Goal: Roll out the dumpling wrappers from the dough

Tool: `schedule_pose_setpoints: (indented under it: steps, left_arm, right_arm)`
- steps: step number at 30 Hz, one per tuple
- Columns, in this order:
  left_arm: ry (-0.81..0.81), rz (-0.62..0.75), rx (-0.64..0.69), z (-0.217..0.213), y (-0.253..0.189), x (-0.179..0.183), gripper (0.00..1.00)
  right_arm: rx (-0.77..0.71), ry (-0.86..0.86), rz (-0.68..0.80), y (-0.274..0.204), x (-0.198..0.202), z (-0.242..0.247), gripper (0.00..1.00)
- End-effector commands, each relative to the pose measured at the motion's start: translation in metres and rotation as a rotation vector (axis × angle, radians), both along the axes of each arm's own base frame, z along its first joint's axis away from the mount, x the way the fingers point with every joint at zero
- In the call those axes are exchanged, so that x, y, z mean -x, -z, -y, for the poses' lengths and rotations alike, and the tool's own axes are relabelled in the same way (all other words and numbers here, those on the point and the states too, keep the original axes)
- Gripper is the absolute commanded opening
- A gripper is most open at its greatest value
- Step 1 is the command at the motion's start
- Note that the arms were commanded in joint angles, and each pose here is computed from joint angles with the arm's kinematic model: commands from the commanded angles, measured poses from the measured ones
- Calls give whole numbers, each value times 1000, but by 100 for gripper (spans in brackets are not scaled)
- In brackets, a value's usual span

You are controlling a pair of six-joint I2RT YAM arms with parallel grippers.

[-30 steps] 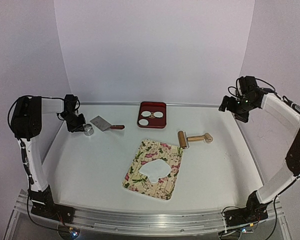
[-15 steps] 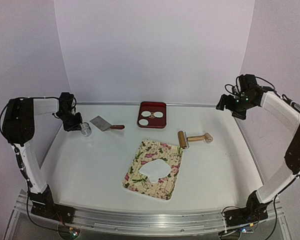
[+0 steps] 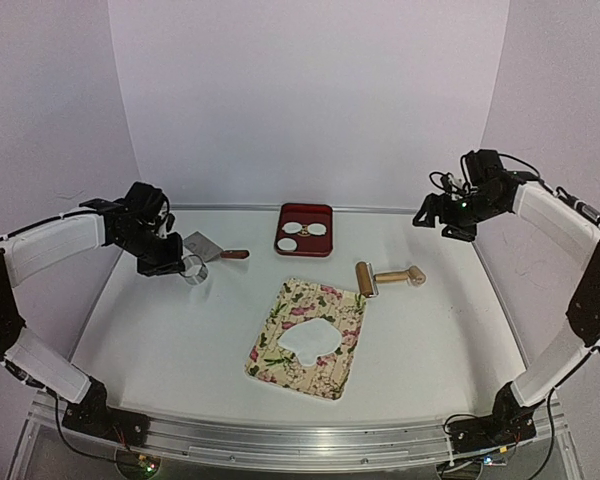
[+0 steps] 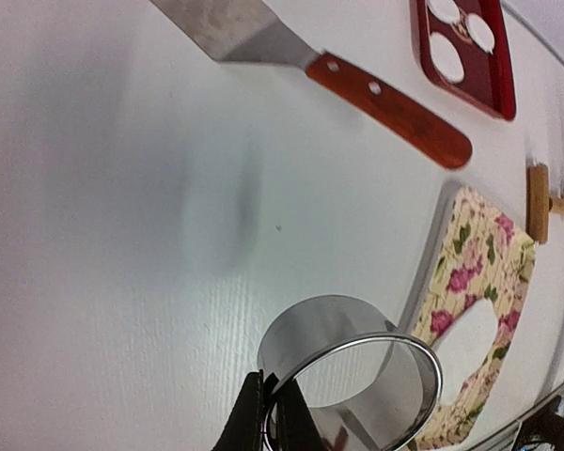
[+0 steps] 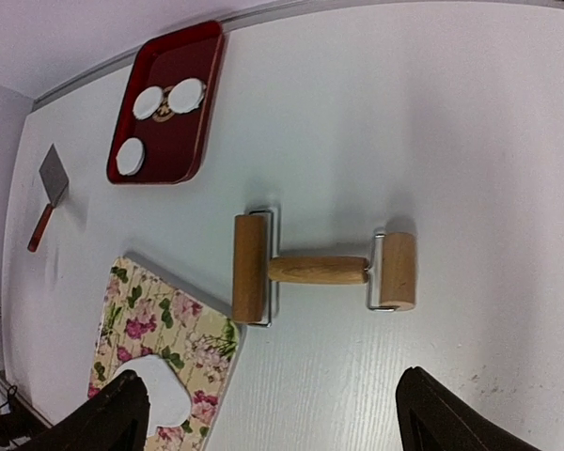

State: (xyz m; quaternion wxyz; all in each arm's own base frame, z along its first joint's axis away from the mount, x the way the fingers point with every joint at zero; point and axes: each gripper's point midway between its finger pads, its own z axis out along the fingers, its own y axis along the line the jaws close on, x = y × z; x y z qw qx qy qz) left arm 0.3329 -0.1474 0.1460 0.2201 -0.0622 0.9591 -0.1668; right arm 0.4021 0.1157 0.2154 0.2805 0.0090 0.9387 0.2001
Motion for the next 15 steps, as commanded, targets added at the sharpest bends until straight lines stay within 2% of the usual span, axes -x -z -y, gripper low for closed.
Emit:
schedule_pose_setpoints:
  steps: [1, 7, 12, 15]
  left_arm:
    - [4, -56, 6, 32, -1, 30, 0]
    - [183, -82, -10, 114, 3, 47, 0]
    - [313, -89, 12, 172, 15, 56, 0]
    - [373, -99, 7, 198, 24, 61, 0]
  right_arm:
    - [-47, -102, -28, -3, 9, -56, 90]
    - [-33, -157, -121, 25, 32, -128, 86]
    - [-59, -133, -165, 39, 46, -154, 82]
    - [-47, -94, -180, 46, 53, -152, 81]
